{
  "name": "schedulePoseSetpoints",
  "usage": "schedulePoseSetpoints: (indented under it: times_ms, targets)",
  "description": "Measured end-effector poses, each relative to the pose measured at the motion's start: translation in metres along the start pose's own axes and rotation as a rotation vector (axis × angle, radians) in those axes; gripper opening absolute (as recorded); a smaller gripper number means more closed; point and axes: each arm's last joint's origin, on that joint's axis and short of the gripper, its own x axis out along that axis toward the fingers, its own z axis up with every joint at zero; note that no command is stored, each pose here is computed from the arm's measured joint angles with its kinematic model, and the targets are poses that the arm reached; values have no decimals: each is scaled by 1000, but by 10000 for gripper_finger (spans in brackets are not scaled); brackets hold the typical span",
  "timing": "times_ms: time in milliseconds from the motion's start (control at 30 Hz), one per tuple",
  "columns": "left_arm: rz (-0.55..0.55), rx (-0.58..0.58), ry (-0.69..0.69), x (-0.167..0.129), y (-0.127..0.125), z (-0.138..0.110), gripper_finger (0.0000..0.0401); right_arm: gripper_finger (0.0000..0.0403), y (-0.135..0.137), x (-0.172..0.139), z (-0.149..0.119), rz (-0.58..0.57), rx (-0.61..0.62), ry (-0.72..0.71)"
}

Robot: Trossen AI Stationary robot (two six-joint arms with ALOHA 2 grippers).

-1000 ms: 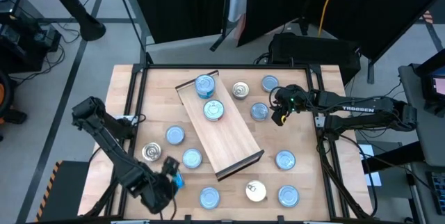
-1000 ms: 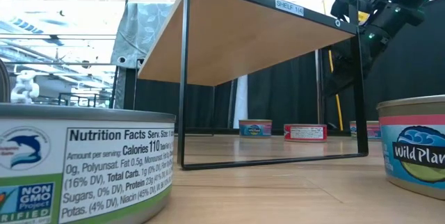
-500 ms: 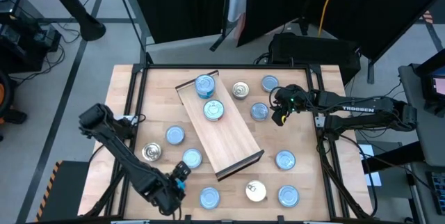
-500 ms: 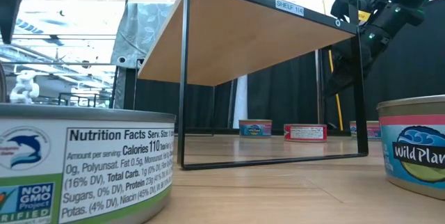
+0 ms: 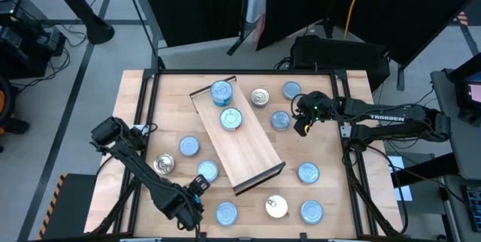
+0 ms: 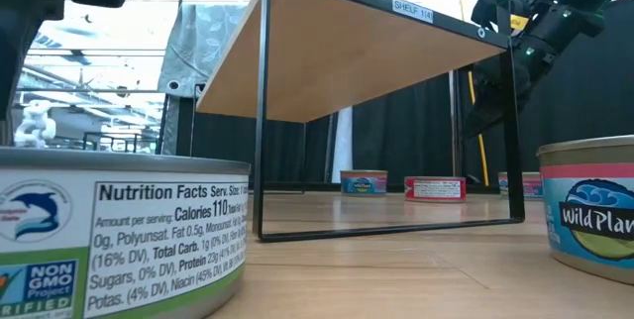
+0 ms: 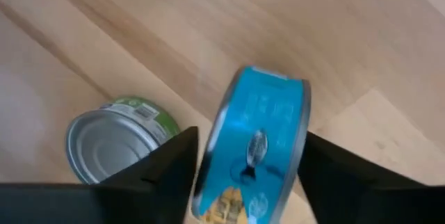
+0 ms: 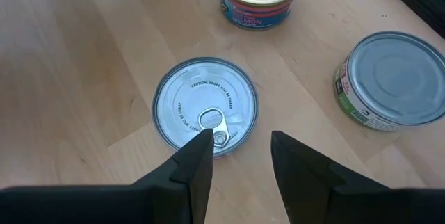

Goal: Stack canned seafood by type on shelf
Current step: Stack the yellow-blue tuna can on top of the yellow-blue tuna cans on the shelf

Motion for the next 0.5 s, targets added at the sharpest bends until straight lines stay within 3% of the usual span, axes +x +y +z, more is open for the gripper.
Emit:
schedulePoseSetpoints:
  times_ms: [167,300,500]
  targets:
    - [6,-117,-29,-7,7,-2,135,137,1,-4,5,14,0,-65]
    - [11,-292,-55,-15,14,-6,136,137,3,-12,13,66,-19,-163]
    - [47,-493,-196,-52,21,-18,136,137,15,-34,26,200,-164,-395]
